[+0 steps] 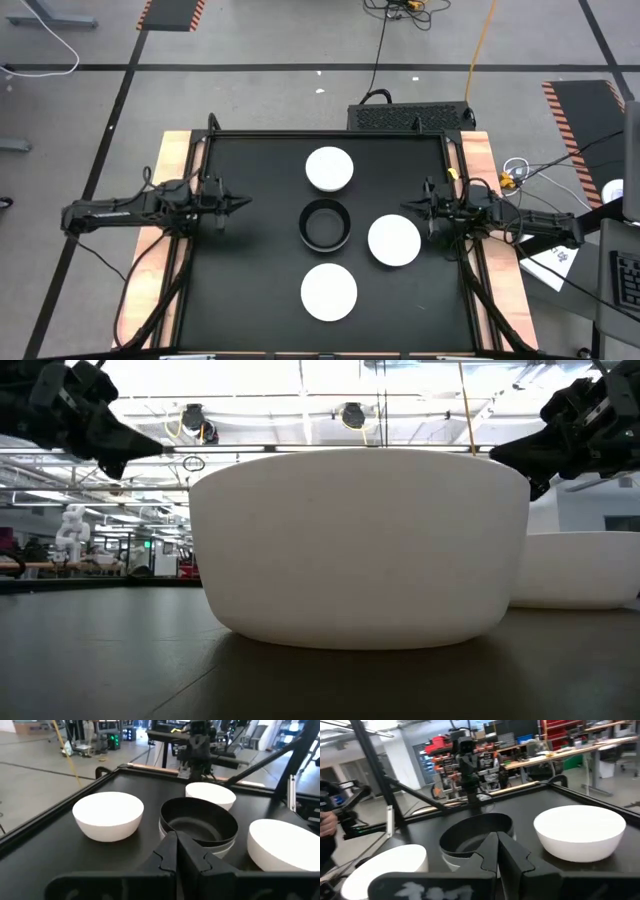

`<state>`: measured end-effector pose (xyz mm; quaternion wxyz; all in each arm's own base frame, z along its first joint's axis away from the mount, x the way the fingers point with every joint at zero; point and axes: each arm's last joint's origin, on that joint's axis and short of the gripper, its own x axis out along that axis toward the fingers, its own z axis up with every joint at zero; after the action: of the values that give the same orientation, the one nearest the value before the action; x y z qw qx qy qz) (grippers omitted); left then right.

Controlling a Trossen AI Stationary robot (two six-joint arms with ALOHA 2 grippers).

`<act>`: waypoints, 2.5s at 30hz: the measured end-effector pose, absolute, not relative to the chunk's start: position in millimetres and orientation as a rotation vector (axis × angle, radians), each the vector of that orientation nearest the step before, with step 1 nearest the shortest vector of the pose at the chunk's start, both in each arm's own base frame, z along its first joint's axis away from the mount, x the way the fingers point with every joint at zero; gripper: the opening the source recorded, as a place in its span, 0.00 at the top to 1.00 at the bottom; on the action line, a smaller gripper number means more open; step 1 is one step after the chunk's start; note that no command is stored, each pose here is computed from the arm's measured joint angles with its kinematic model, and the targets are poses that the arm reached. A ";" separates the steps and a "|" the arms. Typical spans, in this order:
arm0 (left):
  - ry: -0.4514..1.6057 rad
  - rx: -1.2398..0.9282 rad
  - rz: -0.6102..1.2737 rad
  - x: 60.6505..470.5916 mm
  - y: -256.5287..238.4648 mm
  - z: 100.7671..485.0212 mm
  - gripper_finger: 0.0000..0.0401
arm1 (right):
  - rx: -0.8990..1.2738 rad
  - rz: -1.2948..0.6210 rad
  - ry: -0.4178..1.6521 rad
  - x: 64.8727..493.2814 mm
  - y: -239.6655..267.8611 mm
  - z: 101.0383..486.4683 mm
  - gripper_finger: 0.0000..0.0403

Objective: Nest bowls inside each other
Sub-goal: Stack the middle white bowl on top of the black bowl

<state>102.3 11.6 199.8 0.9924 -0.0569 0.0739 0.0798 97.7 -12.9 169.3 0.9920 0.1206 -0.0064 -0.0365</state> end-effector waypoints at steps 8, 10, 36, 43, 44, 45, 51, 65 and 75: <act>0.093 -0.108 0.169 99.0 14.4 190.4 0.99 | 0.331 -0.190 0.035 101.3 -16.8 162.5 1.00; 0.087 -0.108 0.172 98.3 14.8 190.6 0.99 | 0.338 -0.235 0.038 102.5 -19.0 161.7 1.00; 0.139 -0.071 0.146 97.9 14.2 186.0 0.99 | 0.473 -0.101 0.366 104.2 -15.6 182.0 0.69; 0.139 -0.068 0.146 97.9 14.2 186.0 0.99 | 0.576 -0.176 0.521 98.0 -15.0 217.7 0.42; 0.139 -0.068 0.146 97.9 14.2 186.1 0.99 | 0.604 -0.193 0.558 97.2 -14.9 220.2 0.40; 0.138 -0.068 0.146 97.9 14.2 186.2 0.99 | 0.636 -0.211 0.590 96.7 -14.8 222.0 0.40; 0.138 -0.067 0.143 97.9 14.1 186.2 0.99 | 0.772 -0.309 0.777 103.7 -16.0 211.9 0.40; 0.139 -0.060 0.140 97.9 14.0 186.2 0.99 | 0.836 -0.397 1.078 126.7 -19.7 183.8 0.43; 0.139 -0.049 0.138 97.9 14.0 186.3 0.99 | 0.814 -0.394 1.131 131.0 -20.5 178.2 0.46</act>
<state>97.9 14.0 186.3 0.9949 -0.0244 0.0695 0.0687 131.0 -20.5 178.2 0.7491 0.3725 0.5172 -0.1804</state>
